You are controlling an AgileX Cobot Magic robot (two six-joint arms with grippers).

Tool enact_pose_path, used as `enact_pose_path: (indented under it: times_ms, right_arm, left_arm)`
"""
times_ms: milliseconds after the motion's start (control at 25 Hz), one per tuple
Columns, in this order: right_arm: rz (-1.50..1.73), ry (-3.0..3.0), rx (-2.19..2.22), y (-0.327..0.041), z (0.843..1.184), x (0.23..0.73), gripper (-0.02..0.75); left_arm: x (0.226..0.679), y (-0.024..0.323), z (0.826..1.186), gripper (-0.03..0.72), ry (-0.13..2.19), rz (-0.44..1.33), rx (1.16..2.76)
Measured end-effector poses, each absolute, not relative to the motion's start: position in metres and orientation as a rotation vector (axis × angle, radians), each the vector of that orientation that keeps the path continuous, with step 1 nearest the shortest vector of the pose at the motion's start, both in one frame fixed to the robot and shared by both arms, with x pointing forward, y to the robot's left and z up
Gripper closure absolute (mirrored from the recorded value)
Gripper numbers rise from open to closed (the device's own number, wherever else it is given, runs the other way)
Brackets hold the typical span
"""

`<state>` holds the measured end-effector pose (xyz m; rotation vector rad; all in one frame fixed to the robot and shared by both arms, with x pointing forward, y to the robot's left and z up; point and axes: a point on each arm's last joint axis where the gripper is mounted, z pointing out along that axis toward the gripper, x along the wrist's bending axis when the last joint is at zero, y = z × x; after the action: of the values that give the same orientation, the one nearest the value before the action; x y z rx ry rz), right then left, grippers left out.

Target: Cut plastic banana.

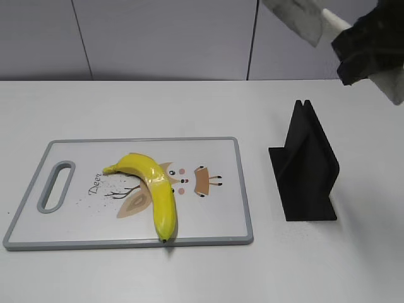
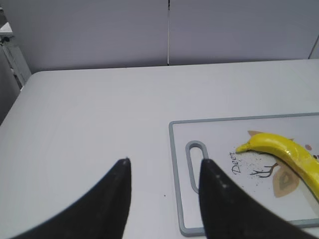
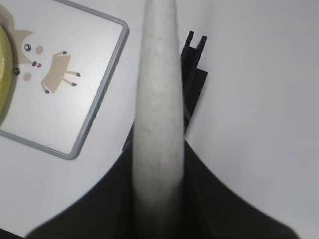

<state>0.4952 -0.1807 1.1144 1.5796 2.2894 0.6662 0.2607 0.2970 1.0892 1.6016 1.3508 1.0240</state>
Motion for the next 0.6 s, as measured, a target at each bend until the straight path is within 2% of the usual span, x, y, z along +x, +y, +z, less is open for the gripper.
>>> enact_pose_path:
  times_ms: [240, 440, 600]
  right_arm:
    - [0.504, 2.541, 1.228, -0.162, 1.104, 0.533, 0.550]
    - [0.468, 2.682, 0.923, -0.147, 1.096, 0.557, 0.550]
    - [0.514, 2.841, 0.577, -0.131, 1.086, 0.566, 0.550]
  left_arm:
    - [0.333, 0.290, 1.115, 0.237, 1.294, 0.979, 1.734]
    - [0.397, 0.277, 1.135, 0.121, 1.182, 0.860, 1.915]
    - [0.435, 0.255, 1.148, 0.097, 0.969, 0.780, 2.136]
